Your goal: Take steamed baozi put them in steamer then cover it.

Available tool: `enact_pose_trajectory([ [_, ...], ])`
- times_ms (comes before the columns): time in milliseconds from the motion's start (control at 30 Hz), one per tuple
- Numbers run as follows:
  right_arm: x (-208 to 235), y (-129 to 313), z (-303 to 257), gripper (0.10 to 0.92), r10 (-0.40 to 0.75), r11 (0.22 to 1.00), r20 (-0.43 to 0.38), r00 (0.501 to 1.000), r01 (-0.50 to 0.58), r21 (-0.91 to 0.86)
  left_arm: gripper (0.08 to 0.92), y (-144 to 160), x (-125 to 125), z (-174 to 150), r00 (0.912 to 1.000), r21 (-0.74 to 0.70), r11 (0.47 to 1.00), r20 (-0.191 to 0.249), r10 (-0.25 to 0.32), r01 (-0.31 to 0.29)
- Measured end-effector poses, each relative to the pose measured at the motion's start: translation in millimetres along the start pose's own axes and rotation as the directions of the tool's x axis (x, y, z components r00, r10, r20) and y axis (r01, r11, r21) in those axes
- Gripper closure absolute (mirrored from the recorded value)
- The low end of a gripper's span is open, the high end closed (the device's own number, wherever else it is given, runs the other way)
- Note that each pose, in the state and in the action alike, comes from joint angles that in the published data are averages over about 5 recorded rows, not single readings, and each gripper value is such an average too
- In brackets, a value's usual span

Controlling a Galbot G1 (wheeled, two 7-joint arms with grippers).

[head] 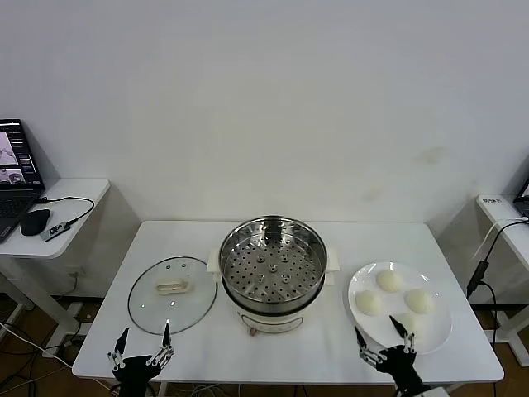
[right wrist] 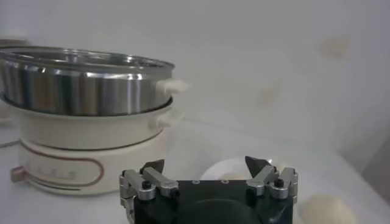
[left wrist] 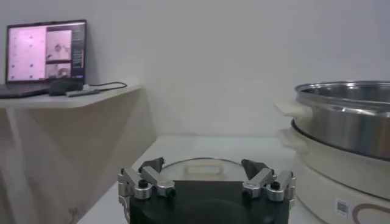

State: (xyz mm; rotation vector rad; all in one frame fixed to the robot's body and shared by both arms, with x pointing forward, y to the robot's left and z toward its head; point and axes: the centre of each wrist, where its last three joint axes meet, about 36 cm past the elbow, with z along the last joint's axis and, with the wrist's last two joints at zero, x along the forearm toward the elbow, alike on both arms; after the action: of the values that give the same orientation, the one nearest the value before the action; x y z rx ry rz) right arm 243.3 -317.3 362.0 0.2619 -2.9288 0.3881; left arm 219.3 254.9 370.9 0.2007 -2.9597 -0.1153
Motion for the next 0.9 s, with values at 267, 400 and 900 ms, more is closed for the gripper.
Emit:
enact_pose_trajectory([
  [267,-19,-44,-11,0.2,0.025,0.961,0.015,1.0,-0.028,0.277,0.177,9,-11,-9,0.9996,-0.061,0.998,0.027,0.011,-0.009],
  [400,-35,-74,-22,0.2,0.016,0.899,0.006,1.0,-0.017,0.437,0.177,12,-15,-12,0.9991,-0.082,0.997,0.039,0.018,-0.014],
  [900,-121,-165,-91,0.2,-0.126,0.572,-0.26,0.957,0.284,0.77,0.177,15,-15,-19,0.9983,-0.109,0.994,0.05,0.029,-0.023],
])
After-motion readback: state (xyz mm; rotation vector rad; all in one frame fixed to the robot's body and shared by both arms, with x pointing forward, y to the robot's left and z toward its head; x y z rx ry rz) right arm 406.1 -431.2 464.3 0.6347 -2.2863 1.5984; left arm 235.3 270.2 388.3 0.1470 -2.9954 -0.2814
